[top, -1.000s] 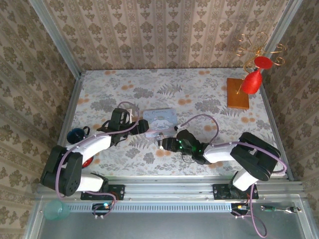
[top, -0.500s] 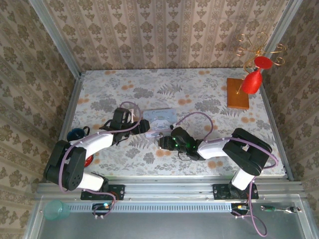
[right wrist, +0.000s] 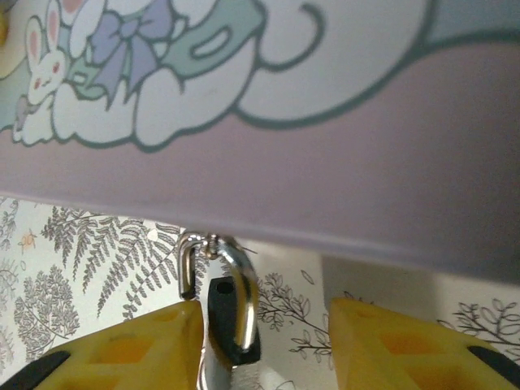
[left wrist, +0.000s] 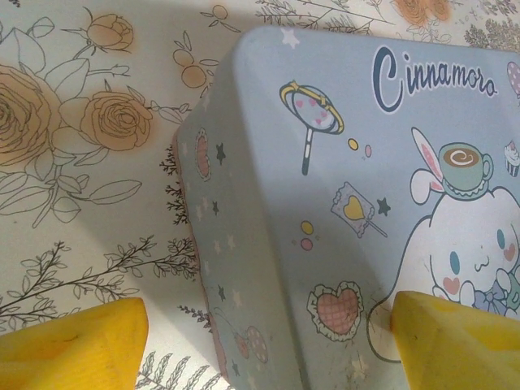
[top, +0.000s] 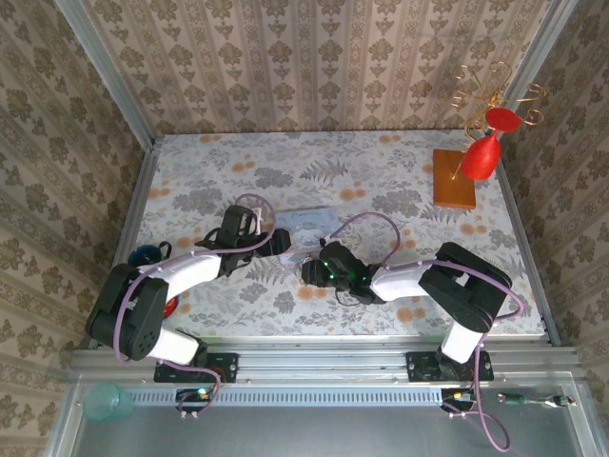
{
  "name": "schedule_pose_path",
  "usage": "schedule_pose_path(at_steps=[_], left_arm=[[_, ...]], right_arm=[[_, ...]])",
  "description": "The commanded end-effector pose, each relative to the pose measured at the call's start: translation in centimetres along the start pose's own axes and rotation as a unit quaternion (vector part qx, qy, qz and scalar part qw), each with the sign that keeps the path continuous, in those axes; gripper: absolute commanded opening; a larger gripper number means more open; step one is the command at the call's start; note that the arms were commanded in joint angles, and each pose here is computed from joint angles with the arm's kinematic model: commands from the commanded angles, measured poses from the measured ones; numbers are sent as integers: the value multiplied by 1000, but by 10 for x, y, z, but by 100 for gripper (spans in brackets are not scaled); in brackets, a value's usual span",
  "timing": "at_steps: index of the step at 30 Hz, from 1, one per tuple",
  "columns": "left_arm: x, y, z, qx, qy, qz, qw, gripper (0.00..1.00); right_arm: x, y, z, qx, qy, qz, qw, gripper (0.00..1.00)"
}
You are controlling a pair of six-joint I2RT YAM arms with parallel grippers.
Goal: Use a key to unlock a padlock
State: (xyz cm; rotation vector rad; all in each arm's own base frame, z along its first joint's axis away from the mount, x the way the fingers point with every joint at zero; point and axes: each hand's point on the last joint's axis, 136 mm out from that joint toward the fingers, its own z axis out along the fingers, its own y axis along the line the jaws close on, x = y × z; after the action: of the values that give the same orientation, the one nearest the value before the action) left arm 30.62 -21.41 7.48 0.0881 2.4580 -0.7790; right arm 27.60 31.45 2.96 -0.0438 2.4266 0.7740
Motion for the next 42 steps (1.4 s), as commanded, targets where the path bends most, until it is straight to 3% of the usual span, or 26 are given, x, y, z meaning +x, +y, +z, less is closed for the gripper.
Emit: schedule_pose_path(at_steps=[1, 17, 26, 42], left_arm=[[17, 16, 6, -38, 30, -4, 999, 78], [25, 31, 8, -82, 38, -16, 996, 74], [38, 34, 7, -109, 53, -11, 993, 71], [74, 18, 11, -136, 41, -20, 990, 69]], right_arm=[[9, -3, 4, 12, 13, -5, 1000, 42], [10, -26, -14, 52, -11, 32, 998, 11], [6, -32, -24, 74, -16, 42, 996, 5], [-13, -45, -21, 43, -22, 175, 983, 2]])
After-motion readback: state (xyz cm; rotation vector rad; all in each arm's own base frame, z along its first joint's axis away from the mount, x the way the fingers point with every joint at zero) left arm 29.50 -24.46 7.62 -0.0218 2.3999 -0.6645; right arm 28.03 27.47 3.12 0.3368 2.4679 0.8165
